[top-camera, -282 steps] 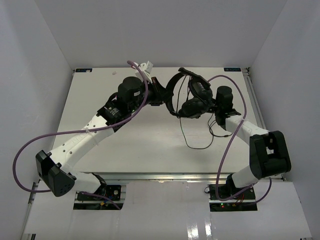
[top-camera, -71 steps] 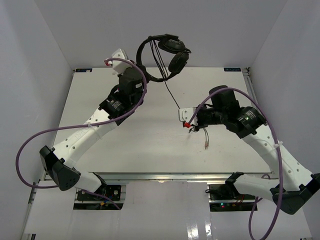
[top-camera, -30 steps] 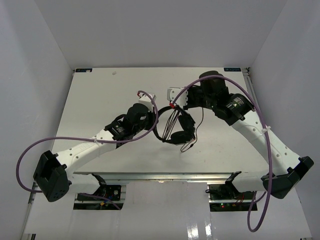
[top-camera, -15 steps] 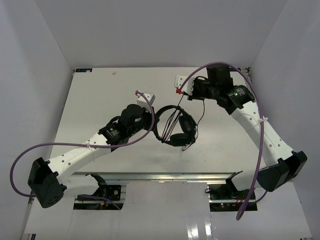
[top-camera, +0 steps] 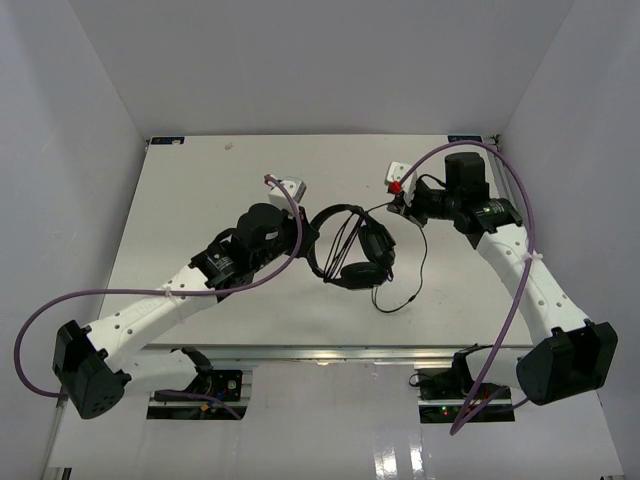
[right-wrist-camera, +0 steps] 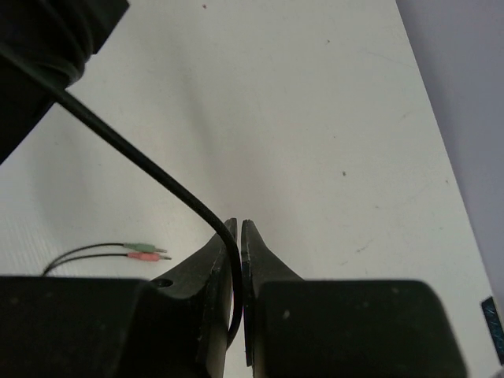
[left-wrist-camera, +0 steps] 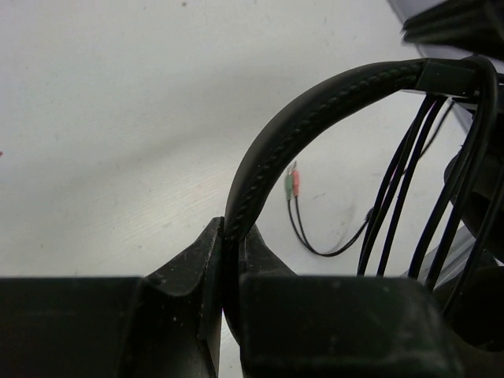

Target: Wrap the headphones

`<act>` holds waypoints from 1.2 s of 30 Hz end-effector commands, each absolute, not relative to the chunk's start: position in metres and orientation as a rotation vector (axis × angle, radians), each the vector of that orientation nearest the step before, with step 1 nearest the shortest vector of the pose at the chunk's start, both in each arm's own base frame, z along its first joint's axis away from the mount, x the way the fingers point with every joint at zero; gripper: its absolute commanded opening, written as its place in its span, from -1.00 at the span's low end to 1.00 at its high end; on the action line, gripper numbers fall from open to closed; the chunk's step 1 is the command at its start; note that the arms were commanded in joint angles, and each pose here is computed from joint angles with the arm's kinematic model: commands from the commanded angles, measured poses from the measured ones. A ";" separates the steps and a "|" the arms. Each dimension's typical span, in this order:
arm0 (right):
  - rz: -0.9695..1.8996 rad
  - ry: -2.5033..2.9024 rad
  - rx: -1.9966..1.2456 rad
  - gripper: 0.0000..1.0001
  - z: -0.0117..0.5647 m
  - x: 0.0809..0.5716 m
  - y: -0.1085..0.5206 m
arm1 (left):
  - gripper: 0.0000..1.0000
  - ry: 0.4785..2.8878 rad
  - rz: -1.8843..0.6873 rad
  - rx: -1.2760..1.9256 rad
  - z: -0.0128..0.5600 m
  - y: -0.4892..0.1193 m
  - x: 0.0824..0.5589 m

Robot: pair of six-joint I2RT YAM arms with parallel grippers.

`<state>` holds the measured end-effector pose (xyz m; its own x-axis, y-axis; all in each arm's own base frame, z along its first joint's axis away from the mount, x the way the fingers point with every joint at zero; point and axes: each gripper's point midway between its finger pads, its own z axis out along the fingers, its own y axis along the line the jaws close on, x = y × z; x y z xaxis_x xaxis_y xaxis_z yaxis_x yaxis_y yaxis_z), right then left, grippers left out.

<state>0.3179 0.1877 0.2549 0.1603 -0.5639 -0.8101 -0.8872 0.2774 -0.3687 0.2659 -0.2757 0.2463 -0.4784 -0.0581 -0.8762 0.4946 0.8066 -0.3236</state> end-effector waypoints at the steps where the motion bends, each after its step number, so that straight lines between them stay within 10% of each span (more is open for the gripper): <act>1: 0.568 1.404 -1.305 -0.75 0.273 0.306 0.208 | -1.00 1.833 -0.903 0.321 0.324 -0.305 0.260; 19: 1.319 1.390 -1.031 -0.67 0.248 0.264 0.251 | -1.00 1.725 -1.211 0.200 0.413 -0.353 0.270; 36: 1.465 1.398 -1.021 -0.59 0.236 0.242 0.248 | -1.00 1.585 -1.202 0.012 0.458 -0.343 0.294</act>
<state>0.2509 0.2493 0.2354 -0.3066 0.0309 -0.9513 -0.9512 0.0264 0.3074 0.2870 -0.3533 0.3853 -0.5138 -0.3542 -0.7814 0.5477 0.5656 -0.6165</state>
